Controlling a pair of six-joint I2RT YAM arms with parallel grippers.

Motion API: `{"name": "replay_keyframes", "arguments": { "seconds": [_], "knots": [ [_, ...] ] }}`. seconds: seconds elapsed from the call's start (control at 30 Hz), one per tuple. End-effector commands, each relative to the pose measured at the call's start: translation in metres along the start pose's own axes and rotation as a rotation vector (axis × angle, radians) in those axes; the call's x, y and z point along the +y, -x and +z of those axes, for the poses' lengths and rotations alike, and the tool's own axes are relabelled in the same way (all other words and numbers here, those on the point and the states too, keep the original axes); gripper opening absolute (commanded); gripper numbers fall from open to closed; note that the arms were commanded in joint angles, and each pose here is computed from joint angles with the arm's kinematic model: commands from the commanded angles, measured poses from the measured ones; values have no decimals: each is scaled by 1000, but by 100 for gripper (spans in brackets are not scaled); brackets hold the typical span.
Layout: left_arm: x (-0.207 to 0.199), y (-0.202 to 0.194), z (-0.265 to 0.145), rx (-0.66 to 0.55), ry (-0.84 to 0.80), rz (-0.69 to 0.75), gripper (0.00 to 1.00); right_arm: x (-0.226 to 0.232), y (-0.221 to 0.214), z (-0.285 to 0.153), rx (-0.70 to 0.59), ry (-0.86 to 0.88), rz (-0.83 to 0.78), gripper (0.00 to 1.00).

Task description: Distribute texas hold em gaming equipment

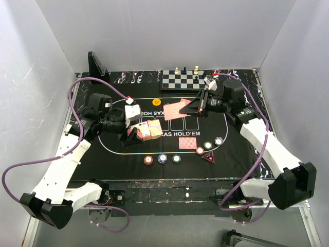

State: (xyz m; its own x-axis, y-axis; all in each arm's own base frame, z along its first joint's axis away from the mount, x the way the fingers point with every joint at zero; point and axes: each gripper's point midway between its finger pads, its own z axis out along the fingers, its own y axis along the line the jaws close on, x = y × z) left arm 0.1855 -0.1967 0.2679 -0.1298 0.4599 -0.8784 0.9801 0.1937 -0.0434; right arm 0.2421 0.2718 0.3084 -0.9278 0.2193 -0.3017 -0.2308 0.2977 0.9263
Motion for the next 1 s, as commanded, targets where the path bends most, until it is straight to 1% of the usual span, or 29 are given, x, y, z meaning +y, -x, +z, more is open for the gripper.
{"name": "replay_keyframes", "arguments": {
  "seconds": [0.0,0.07,0.17,0.23,0.3,0.33,0.37,0.4,0.43,0.5,0.57,0.73,0.97],
  "knots": [
    [-8,16,-7,-65,-12,56,0,13,23,13,18,60,-60,1],
    [-9,18,-7,-69,-13,54,0,0,33,30,42,52,-48,1],
    [-10,20,-8,-74,-13,55,0,-19,45,69,83,53,-26,1],
    [-11,21,-9,-78,-13,49,0,-45,47,108,144,22,12,1],
    [-11,23,-10,-84,-13,48,0,-57,44,144,201,3,22,1],
    [-12,24,-10,-85,-16,43,0,-56,45,163,218,14,9,1],
    [-12,24,-10,-86,-17,42,0,-69,40,181,251,-16,41,1],
    [-12,23,-10,-86,-19,40,0,-74,39,199,270,-16,42,1],
    [-13,23,-10,-85,-18,36,0,-66,43,216,274,-5,25,1],
    [-13,24,-10,-88,-16,36,0,-82,43,247,296,-20,34,1],
    [-13,26,-11,-94,-14,36,0,-98,46,270,283,-48,30,1],
    [-15,28,-12,-103,-22,31,0,-120,50,303,261,-45,53,1],
    [-19,30,-14,-113,-26,38,0,-154,34,322,265,-109,93,1]
  ]
}}
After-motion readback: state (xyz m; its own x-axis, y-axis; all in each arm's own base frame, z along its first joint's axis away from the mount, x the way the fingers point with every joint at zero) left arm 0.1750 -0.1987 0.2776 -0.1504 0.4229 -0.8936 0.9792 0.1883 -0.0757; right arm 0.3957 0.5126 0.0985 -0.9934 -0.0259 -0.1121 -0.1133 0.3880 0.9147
